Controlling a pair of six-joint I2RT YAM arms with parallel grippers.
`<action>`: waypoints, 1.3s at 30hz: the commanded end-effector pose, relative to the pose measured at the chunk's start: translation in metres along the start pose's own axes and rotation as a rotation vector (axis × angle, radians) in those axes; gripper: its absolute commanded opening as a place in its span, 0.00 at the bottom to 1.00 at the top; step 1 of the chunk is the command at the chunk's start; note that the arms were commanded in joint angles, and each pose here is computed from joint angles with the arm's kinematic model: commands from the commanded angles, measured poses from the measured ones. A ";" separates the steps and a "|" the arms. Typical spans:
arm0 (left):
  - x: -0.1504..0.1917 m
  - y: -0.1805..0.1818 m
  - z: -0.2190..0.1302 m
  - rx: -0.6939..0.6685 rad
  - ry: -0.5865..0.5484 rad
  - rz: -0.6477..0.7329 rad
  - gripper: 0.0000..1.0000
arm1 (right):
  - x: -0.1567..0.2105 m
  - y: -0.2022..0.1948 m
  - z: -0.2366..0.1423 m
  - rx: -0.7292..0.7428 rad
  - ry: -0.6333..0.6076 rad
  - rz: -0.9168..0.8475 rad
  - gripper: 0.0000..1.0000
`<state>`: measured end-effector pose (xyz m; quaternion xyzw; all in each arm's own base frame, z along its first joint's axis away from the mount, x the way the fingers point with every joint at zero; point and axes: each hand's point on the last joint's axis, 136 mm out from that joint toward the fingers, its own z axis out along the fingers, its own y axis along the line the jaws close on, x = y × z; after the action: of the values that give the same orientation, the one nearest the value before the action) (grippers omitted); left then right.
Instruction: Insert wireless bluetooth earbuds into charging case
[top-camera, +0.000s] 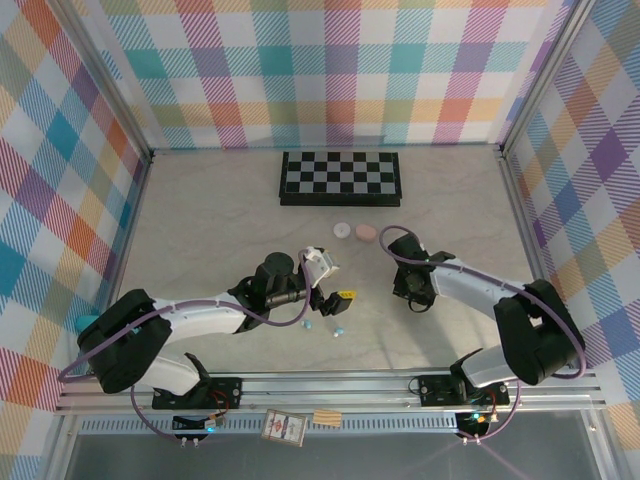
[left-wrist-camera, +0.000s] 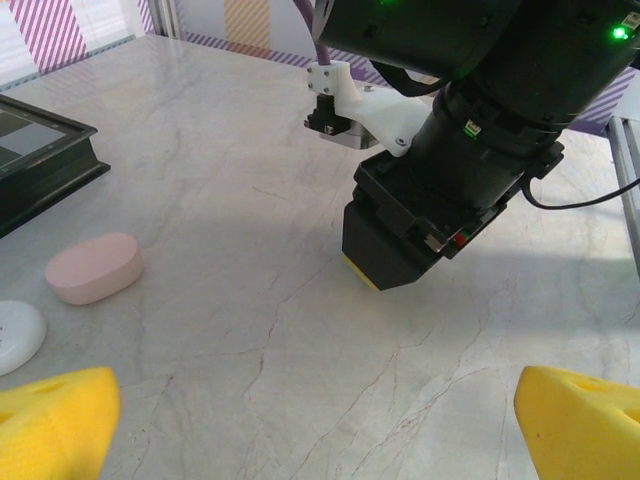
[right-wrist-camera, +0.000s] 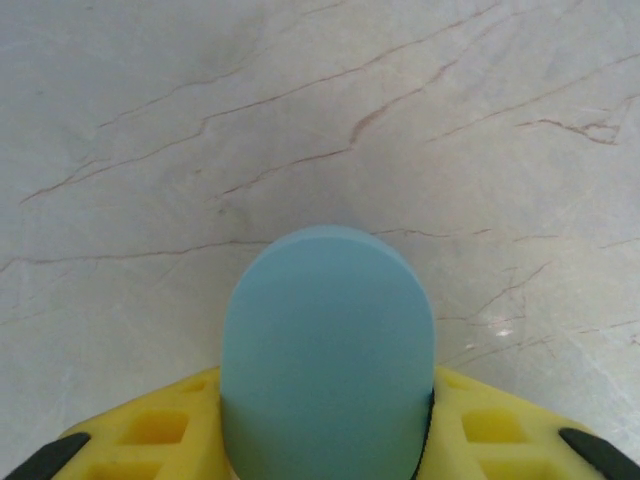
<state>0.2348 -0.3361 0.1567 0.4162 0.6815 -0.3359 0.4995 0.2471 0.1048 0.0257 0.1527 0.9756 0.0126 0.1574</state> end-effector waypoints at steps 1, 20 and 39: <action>-0.017 0.008 -0.013 -0.021 -0.073 -0.033 1.00 | -0.005 0.029 -0.021 -0.160 -0.027 -0.173 0.34; -0.057 0.000 -0.086 0.137 -0.185 -0.102 0.96 | 0.033 0.141 -0.196 -0.865 -0.053 -1.140 0.27; -0.080 -0.049 -0.092 0.490 -0.197 -0.089 0.69 | 0.077 0.179 -0.255 -1.103 0.073 -1.465 0.25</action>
<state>0.1741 -0.2926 0.2400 0.4397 0.5833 -0.5319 0.4284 0.1636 0.3029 0.2482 -0.5805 0.7139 0.3585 0.1576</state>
